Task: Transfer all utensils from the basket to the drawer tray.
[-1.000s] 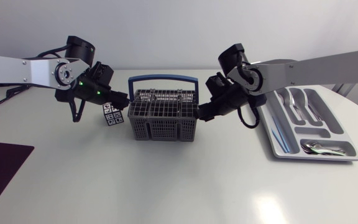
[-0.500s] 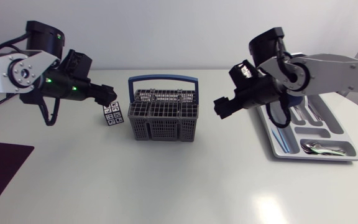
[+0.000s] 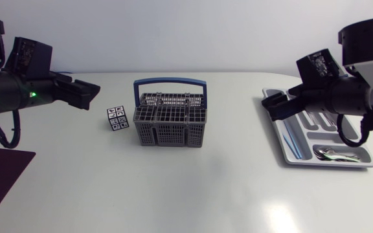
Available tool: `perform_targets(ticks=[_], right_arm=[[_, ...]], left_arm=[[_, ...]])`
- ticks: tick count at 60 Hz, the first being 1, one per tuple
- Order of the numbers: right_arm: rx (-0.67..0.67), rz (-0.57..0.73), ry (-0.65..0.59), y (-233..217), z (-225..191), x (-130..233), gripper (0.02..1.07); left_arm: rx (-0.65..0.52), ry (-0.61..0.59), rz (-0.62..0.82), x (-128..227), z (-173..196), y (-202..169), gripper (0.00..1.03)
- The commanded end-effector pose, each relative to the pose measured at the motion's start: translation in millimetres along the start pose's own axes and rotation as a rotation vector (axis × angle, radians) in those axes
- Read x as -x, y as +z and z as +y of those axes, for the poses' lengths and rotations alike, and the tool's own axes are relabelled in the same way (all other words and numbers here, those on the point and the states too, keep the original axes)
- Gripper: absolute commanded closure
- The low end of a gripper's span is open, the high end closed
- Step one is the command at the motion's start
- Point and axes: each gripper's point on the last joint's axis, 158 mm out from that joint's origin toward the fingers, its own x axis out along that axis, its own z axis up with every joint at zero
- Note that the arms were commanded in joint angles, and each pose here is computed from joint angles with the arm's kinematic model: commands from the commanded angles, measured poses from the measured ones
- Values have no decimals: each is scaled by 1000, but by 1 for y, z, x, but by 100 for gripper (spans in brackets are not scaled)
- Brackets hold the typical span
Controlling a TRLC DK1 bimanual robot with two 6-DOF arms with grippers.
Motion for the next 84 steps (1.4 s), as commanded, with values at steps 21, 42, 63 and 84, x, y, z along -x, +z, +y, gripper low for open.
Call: perform_targets(ticks=[21, 42, 63, 84], right_arm=[[-27, -125, -128, -32, -28, 36, 6], [-4, -192, -223, -60, -37, 54, 6], [7, -237, -303, -82, -47, 66, 6], [-73, -336, -321, -93, -41, 78, 6]], left_arm=[[-54, 78, -71, 32, 1, -22, 4], [-91, 138, -131, 39, -10, -47, 4], [-46, 200, -243, 54, 1, -61, 4], [74, 281, -318, 57, 22, -82, 5]])
